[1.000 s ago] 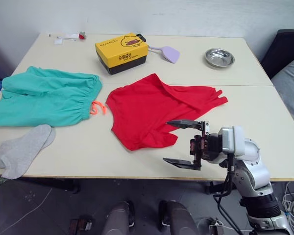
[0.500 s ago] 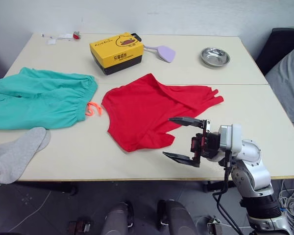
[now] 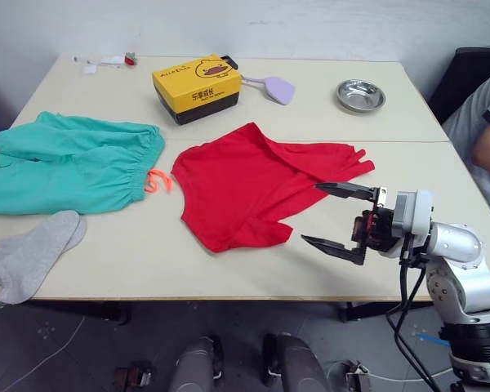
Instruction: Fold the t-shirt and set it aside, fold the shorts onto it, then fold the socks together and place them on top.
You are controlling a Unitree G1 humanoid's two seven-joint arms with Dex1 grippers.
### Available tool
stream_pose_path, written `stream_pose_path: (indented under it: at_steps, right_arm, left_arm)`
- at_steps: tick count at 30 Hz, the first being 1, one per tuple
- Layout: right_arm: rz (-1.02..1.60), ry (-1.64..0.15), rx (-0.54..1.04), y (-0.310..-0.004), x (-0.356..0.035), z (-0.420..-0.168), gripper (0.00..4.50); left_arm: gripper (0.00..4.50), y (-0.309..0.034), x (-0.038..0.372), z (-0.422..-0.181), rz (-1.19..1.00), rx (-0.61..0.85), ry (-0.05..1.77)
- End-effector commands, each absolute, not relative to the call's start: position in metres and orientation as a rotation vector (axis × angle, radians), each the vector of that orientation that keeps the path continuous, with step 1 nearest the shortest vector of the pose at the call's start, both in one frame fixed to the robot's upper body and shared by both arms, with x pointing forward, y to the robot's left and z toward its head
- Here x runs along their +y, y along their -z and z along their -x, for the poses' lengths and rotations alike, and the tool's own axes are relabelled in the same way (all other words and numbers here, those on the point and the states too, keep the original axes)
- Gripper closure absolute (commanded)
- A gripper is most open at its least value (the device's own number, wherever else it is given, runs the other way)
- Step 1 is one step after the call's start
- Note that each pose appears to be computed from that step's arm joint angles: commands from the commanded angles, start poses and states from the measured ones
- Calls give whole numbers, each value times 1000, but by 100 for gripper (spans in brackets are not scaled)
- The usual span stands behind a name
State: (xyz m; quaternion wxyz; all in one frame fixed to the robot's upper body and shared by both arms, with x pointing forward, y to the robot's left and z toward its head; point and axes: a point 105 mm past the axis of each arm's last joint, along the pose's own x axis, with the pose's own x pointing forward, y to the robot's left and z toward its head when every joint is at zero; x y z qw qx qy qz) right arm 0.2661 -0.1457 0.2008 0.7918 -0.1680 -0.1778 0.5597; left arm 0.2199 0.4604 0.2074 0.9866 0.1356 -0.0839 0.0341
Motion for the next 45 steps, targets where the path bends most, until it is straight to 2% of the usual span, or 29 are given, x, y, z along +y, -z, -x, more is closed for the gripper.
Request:
stream_pose_path:
  at_steps: [1, 6, 13, 18, 23, 26, 33, 38, 45]
  right_arm:
    - [503, -1111, -309, -201, -184, -284, 0]
    - [733, -1002, -113, -182, -227, -316, 0]
    - [869, -913, 45, -173, -261, -351, 0]
    - [888, -897, 66, -175, -262, -369, 0]
    - [836, -939, 66, -175, -256, -370, 0]
    - [795, -982, 56, -175, -253, -366, 0]
    - [797, -979, 68, -174, -258, -365, 0]
    - [828, -916, 97, -176, -263, -373, 0]
    - [920, -747, 149, -178, -273, -395, 0]
  left_arm:
    - [3, -211, 367, -244, -360, -117, 392]
    - [3, -176, 273, -260, -380, 41, 799]
    - [3, -154, 161, -293, -303, 84, 1067]
    - [3, -135, 113, -305, -243, 185, 1144]
    - [3, -122, 100, -310, -244, 289, 1104]
    - [3, -121, 97, -302, -197, 333, 1127]
    - [3, -120, 79, -304, -126, 330, 1160]
    - [158, -112, 70, -311, -97, 355, 1151]
    - [399, -103, 71, -319, -93, 365, 1141]
